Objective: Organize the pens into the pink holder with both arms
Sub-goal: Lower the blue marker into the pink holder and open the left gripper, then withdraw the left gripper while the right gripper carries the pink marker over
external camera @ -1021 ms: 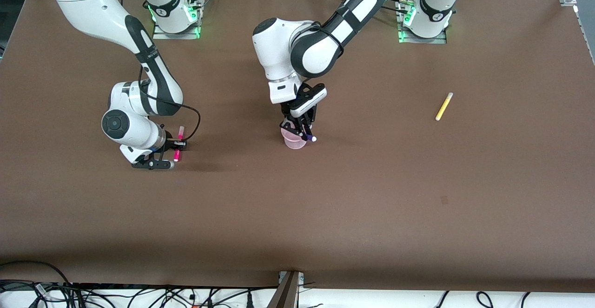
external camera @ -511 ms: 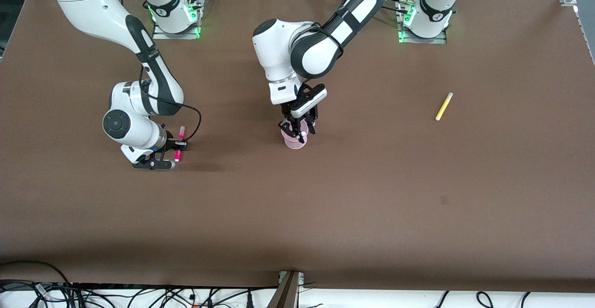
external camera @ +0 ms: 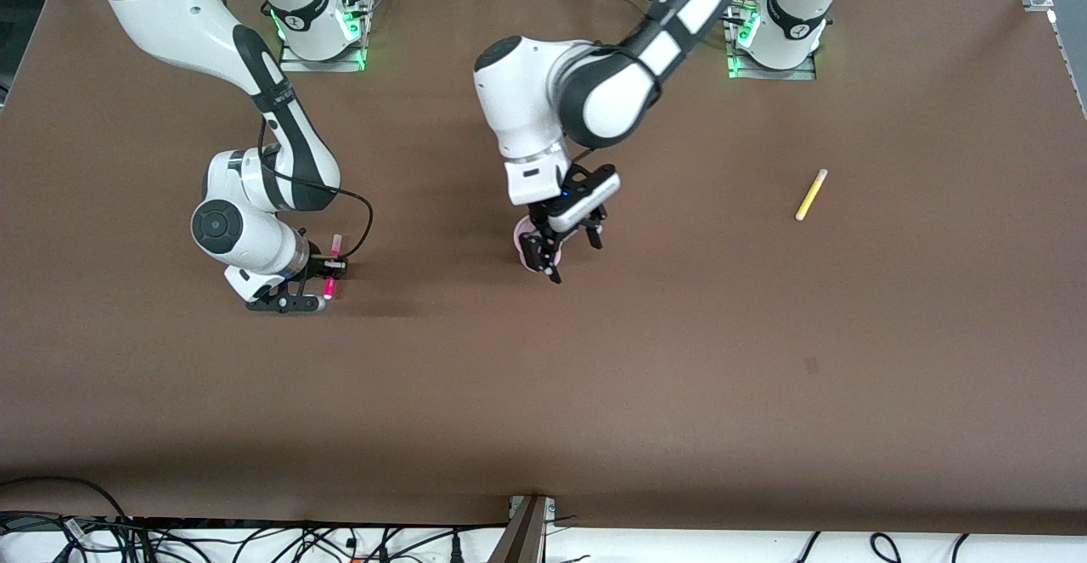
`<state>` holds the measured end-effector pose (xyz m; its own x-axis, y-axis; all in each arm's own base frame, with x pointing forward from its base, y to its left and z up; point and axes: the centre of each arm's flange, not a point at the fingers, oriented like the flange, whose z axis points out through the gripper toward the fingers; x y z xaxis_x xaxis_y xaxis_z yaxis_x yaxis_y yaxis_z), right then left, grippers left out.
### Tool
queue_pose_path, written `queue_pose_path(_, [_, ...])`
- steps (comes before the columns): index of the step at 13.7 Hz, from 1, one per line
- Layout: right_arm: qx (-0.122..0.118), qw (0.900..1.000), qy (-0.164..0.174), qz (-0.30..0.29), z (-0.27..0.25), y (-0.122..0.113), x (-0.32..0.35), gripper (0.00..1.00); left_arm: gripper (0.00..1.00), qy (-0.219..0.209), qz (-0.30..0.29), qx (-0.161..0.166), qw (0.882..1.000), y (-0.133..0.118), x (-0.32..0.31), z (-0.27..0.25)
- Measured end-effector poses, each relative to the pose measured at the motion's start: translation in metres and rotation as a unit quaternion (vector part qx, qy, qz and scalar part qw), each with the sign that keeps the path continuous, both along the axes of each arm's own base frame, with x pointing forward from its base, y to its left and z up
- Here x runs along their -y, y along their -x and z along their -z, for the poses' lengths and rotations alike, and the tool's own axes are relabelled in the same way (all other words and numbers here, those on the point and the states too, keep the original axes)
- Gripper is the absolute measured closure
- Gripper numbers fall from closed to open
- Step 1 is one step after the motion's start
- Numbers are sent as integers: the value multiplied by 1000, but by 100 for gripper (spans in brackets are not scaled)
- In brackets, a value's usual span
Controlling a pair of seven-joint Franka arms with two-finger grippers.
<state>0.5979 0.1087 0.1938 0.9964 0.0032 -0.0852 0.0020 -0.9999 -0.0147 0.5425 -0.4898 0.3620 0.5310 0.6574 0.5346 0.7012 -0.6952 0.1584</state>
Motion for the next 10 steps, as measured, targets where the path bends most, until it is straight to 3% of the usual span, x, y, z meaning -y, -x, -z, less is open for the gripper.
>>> queue_pose_path(5, [38, 998, -14, -46, -69, -16, -62, 83, 0, 21, 55, -114, 992, -62, -117, -90])
queue_pose_path(8, [77, 993, -29, -87, -133, -12, -117, 83, 0, 37, 129, -192, 972, -84, -207, -137])
queue_pose_path(10, [102, 988, -30, -110, -161, 2, -170, 83, 0, 50, 176, -219, 958, -98, -275, -160])
